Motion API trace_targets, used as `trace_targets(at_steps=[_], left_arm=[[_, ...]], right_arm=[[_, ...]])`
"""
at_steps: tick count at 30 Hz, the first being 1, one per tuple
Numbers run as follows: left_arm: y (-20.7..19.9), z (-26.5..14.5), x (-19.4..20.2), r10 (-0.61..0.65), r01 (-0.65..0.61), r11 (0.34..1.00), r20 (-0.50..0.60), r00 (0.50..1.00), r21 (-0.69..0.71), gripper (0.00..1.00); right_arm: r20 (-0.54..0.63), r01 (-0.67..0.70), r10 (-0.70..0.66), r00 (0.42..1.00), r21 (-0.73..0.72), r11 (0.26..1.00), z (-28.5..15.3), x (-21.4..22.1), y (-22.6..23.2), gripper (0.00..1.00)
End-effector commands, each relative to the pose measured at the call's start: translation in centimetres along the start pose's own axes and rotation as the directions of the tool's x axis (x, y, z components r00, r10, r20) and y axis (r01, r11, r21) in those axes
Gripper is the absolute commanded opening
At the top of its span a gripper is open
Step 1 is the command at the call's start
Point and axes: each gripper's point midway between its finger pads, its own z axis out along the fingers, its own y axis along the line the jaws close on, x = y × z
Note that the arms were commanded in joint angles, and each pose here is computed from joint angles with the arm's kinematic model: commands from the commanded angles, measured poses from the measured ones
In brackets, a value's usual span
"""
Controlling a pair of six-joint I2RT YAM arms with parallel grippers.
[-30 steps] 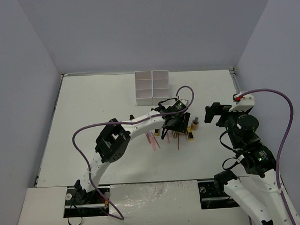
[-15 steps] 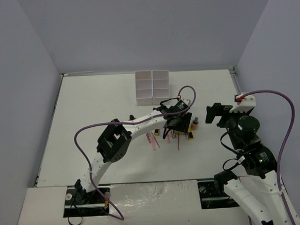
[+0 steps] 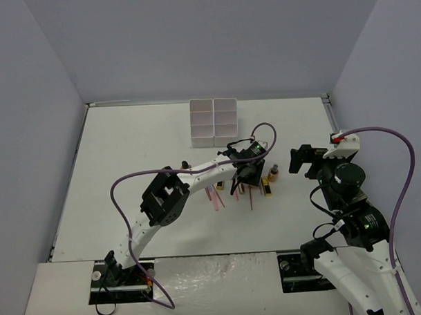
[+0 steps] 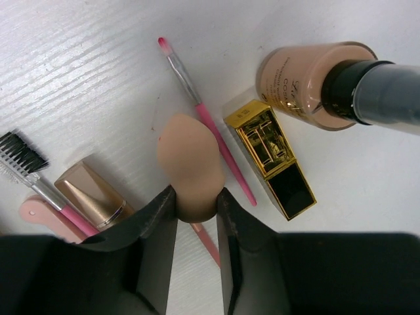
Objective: Organize the makeup
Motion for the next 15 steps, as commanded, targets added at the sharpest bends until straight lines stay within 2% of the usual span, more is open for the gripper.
trace_targets(at_steps=[1, 5, 9, 11, 13, 15], left_arm=[[-1.9, -5.4, -4.5, 0.038, -0.043, 0.999, 0.143, 0.989, 0.031, 0.13], [-1.4, -8.2, -6.1, 0.120, -0.125, 0.992, 0.197, 0.973, 0.016, 0.01], [1.0, -10.9, -8.1, 0.237, -0.231, 0.971, 0.254, 0.938, -0.054, 0.00], [2.0, -12.8, -9.3, 0.312, -0.305, 0.950, 0.287, 0.906, -0.069, 0.00], [3.4, -14.1, -10.2, 0.426, -0.422, 0.903, 0.300, 0.853, -0.083, 0.00], [5.6, -15.7, -11.6, 0.486, -0.478, 0.872, 0.318, 0.814, -0.107, 0.00]], right_arm=[[0.057, -0.010, 0.009, 0.998, 0.011, 1.000, 0.1, -1.6, 0.0, 1.00], [0.056, -0.010, 0.009, 0.998, 0.012, 1.000, 0.1, -1.6, 0.0, 1.00], [0.057, -0.009, 0.008, 0.998, 0.012, 1.000, 0.1, -1.6, 0.0, 1.00], [0.056, -0.007, 0.006, 0.998, 0.010, 1.000, 0.2, -1.6, 0.0, 1.00], [0.053, -0.005, 0.004, 0.999, 0.006, 1.000, 0.3, -1.6, 0.1, 1.00], [0.049, -0.002, 0.002, 0.999, 0.004, 1.000, 0.4, -1.6, 0.2, 1.00]])
